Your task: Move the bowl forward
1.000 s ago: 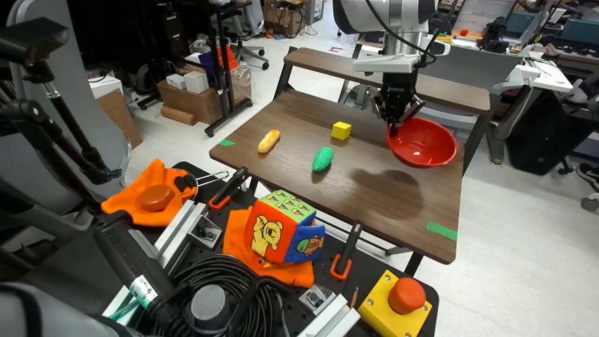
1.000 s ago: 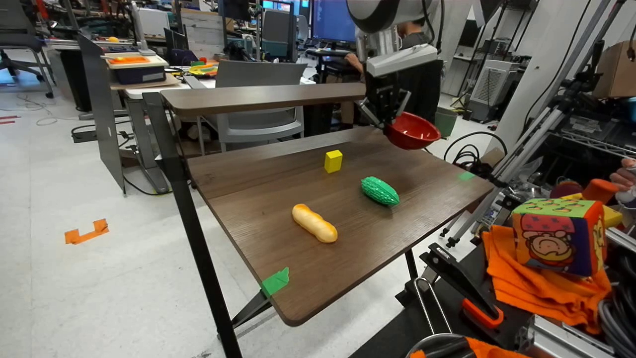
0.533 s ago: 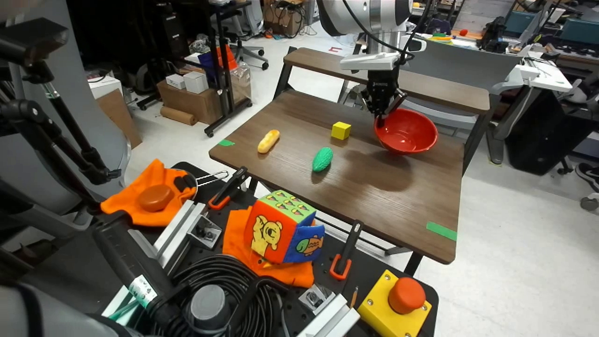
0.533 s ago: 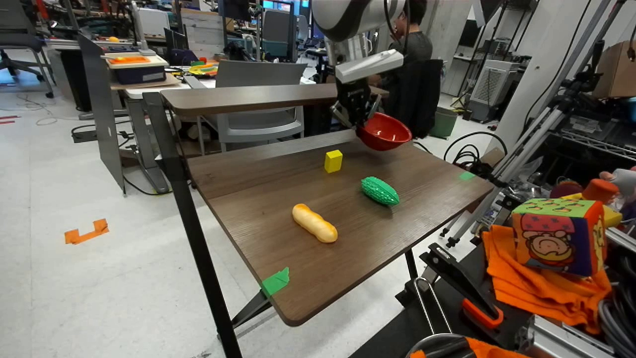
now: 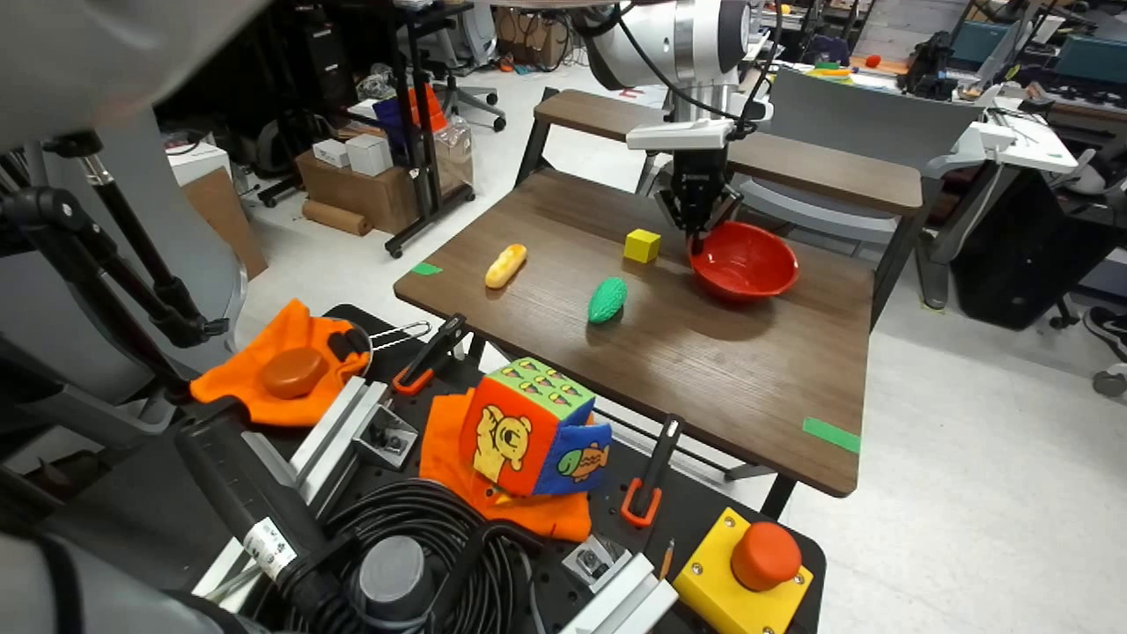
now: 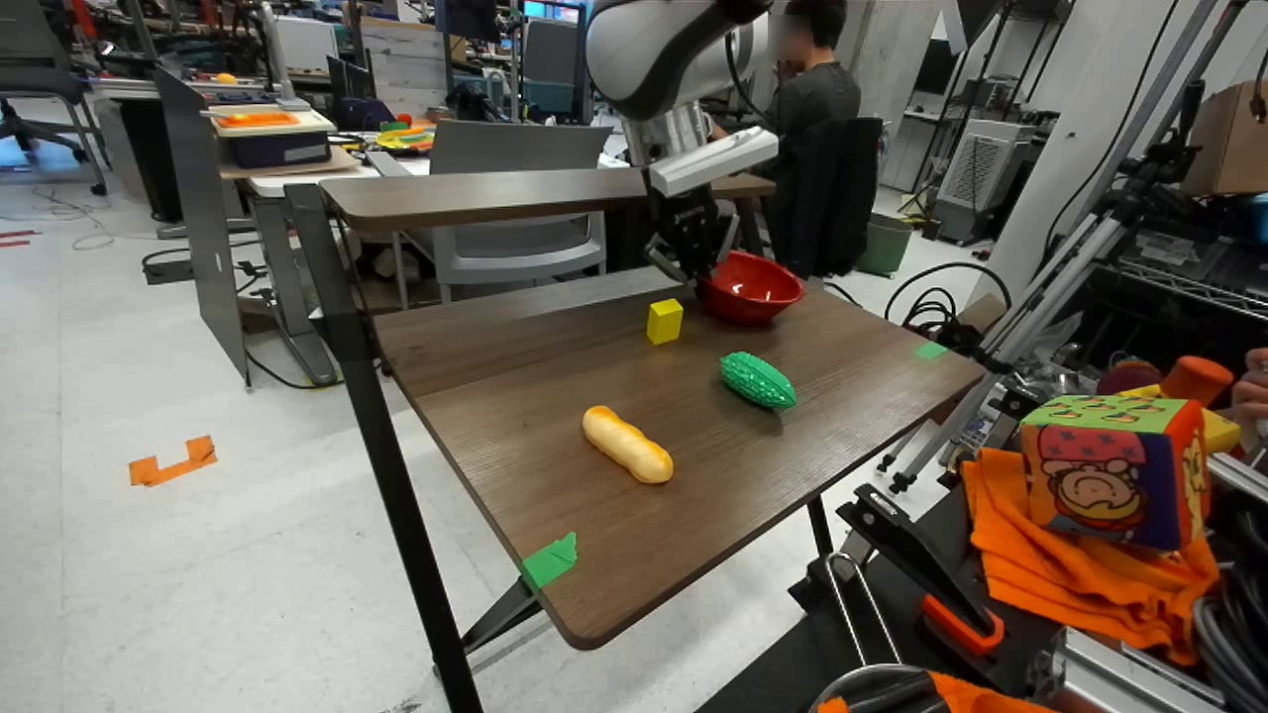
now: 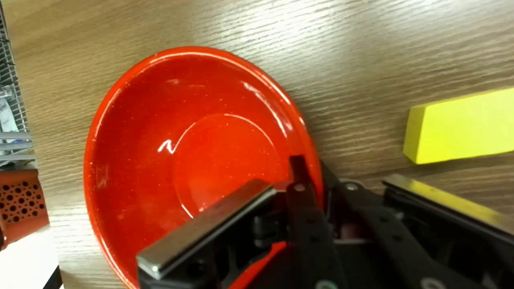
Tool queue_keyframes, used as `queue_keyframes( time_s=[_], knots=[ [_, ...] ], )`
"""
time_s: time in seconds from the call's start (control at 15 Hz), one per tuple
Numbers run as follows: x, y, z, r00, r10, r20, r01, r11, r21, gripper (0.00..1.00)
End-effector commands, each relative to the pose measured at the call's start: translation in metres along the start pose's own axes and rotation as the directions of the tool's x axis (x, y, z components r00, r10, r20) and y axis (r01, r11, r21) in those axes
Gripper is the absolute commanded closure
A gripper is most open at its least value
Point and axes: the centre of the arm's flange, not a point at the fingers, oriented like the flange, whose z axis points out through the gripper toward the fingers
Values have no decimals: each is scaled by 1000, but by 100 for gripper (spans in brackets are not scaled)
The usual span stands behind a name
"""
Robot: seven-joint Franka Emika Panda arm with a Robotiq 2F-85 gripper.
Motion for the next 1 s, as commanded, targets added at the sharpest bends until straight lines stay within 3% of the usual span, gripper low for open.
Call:
queue_keyframes(
  time_s=[0.0, 0.07, 0.2, 0.4, 0.6, 0.67, 0.8, 0.93],
  knots=[
    [9, -3, -8, 997, -75, 2, 75, 997, 10, 68],
    [3, -1, -11, 995, -95, -15, 96, 995, 9, 67],
    [-17, 7, -25, 988, -142, -65, 143, 990, 16, 54],
    [-56, 27, -60, 959, -174, -224, 184, 983, 23, 33],
    [-61, 44, -87, 936, -88, -340, 149, 976, 158, 9],
    [2, 17, -82, 946, -118, -303, 148, 986, 77, 28],
    [-6, 28, -97, 940, -96, -327, 140, 984, 114, 12],
    [-11, 31, -99, 941, -94, -324, 140, 983, 121, 9]
  ],
)
